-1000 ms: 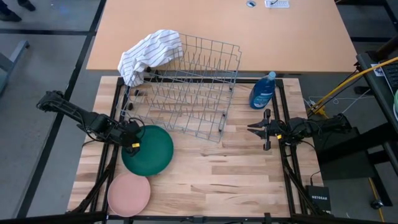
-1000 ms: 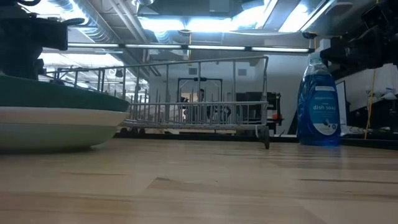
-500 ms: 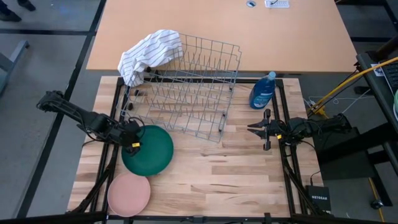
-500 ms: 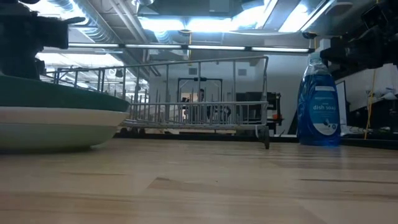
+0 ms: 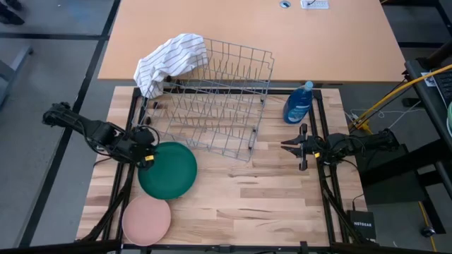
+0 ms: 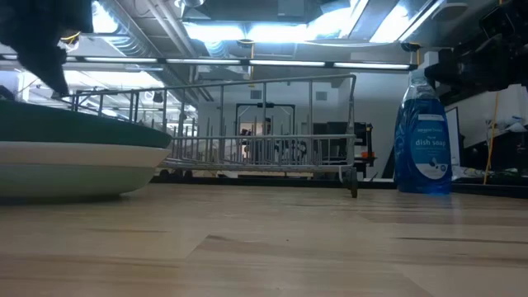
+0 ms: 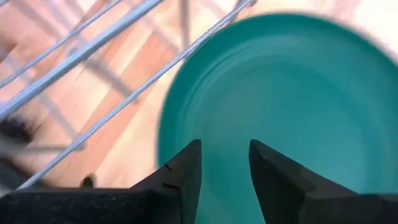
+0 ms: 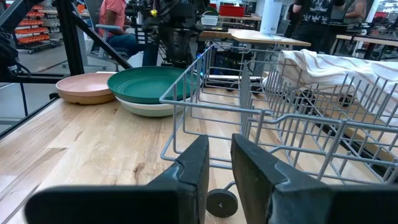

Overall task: Sort dishes
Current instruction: Put the green plate into the dish rack

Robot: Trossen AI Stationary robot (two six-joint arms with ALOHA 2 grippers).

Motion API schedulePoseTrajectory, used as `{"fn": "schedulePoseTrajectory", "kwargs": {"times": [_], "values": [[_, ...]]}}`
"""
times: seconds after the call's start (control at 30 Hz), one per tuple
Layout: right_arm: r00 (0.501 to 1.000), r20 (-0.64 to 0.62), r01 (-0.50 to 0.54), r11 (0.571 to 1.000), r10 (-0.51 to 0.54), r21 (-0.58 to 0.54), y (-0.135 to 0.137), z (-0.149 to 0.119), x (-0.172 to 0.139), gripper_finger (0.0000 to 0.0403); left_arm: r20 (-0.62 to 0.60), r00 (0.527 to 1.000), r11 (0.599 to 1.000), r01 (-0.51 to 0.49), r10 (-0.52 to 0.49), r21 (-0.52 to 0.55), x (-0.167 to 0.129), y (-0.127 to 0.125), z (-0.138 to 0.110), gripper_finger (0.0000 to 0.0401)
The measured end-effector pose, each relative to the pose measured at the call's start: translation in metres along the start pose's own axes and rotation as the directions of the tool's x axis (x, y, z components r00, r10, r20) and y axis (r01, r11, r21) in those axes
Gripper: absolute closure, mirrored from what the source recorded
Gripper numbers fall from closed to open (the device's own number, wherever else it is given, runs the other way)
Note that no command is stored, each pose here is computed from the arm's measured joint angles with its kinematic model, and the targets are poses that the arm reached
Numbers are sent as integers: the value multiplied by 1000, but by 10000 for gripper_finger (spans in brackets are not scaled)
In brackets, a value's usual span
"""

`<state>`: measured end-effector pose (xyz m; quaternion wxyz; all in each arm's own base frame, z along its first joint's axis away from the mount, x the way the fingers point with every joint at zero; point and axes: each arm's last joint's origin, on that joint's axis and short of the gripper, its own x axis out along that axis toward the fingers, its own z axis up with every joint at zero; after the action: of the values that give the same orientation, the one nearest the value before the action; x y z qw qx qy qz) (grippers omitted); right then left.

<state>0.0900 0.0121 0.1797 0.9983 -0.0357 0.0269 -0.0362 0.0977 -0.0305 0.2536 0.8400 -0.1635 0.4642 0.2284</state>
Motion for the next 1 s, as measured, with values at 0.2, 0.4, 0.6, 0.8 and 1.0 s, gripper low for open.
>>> {"fn": "schedulePoseTrajectory", "kwargs": {"times": [0.2,0.4,0.6,0.8,1.0], "values": [[1000,0,0,1000,0,0,0,0,0,331,-51,996,997,-73,71,-34,0,7,-5,282],[1000,0,0,1000,0,0,0,0,0,331,-67,993,995,-98,95,-33,4,3,-4,282],[1000,0,0,1000,0,0,0,0,0,331,-102,980,985,-172,170,-13,17,-7,-4,282],[1000,0,0,1000,0,0,0,0,0,331,-133,952,961,-278,276,5,31,-17,-3,282],[1000,0,0,1000,0,0,0,0,0,331,-175,917,932,-362,357,6,44,-25,-4,282]]}}
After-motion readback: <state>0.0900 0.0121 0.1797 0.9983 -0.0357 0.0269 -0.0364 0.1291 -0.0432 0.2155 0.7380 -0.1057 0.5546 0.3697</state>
